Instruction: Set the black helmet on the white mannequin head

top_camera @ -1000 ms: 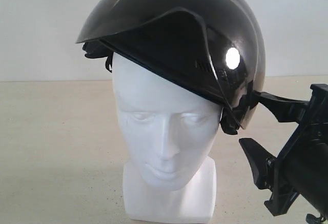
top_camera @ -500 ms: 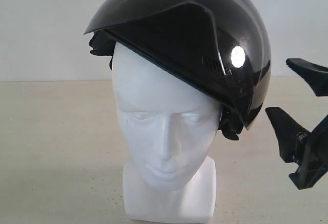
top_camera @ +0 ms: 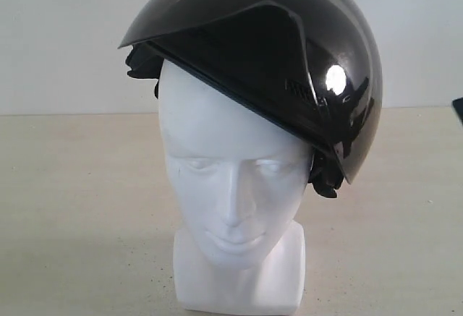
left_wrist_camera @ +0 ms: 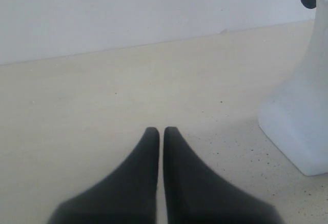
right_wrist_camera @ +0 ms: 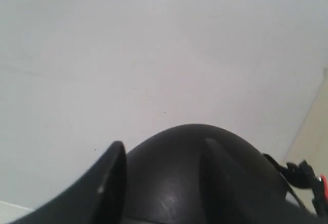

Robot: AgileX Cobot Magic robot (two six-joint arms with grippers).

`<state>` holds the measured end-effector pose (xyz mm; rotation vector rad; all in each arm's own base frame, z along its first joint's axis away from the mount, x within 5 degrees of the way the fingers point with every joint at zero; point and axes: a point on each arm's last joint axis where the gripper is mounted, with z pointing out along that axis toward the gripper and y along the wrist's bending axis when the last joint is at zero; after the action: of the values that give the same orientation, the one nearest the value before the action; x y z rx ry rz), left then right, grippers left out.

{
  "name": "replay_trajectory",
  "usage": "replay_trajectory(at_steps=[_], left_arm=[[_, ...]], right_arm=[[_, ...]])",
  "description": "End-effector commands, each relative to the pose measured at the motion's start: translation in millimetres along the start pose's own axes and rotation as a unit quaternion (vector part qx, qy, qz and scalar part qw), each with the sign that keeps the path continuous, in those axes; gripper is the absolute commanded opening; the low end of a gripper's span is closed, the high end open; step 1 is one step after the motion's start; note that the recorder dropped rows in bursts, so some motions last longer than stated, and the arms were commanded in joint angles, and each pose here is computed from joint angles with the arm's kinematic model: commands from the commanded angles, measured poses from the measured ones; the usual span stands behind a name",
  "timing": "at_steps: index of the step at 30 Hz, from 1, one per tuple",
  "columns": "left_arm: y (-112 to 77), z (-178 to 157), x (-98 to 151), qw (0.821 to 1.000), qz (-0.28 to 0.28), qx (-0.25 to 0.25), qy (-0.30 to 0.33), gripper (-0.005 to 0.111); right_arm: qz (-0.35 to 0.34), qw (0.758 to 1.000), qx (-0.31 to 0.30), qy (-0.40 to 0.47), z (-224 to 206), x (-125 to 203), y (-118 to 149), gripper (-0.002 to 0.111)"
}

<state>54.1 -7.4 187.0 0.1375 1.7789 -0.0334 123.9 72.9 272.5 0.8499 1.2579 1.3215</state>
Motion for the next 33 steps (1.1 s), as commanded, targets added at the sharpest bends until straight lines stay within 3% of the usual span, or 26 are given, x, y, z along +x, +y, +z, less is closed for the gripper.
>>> replay_trajectory(at_steps=[1, 2, 9, 11, 13, 15, 18, 23, 30, 33], left_arm=[[-0.5, 0, 1, 1.000, -0.005, 0.003, 0.000, 0.004], [-0.5, 0, 1, 1.000, -0.005, 0.003, 0.000, 0.004], [-0.5, 0, 1, 1.000, -0.005, 0.003, 0.000, 0.004], [-0.5, 0, 1, 1.000, -0.005, 0.003, 0.000, 0.004], [-0.5, 0, 1, 1.000, -0.005, 0.003, 0.000, 0.004], [-0.5, 0, 1, 1.000, -0.005, 0.003, 0.000, 0.004], [-0.5, 0, 1, 1.000, -0.005, 0.003, 0.000, 0.004], [-0.5, 0, 1, 1.000, -0.005, 0.003, 0.000, 0.004], [-0.5, 0, 1, 1.000, -0.005, 0.003, 0.000, 0.004], [-0.5, 0, 1, 1.000, -0.005, 0.003, 0.000, 0.004]], right_arm=[[-0.135, 0.990, -0.040, -0.029, -10, -17, 16, 0.006], [-0.169, 0.984, -0.046, -0.034, -12, -21, 22, 0.000], [-0.376, 0.926, -0.028, 0.020, -11, -34, 81, 0.000], [-0.401, 0.915, 0.000, 0.039, -9, -40, 98, 0.000], [-0.438, 0.896, 0.026, 0.061, -10, -48, 118, 0.000], [-0.505, 0.862, 0.018, 0.035, -11, -59, 137, 0.000], [-0.494, 0.869, 0.017, 0.008, -14, -72, 153, 0.000], [-0.544, 0.839, 0.028, 0.001, -14, -76, 156, 0.000], [-0.705, 0.705, 0.080, 0.003, -10, -77, 149, 0.000], [-0.708, 0.688, 0.159, -0.007, -7, -82, 141, 0.000]])
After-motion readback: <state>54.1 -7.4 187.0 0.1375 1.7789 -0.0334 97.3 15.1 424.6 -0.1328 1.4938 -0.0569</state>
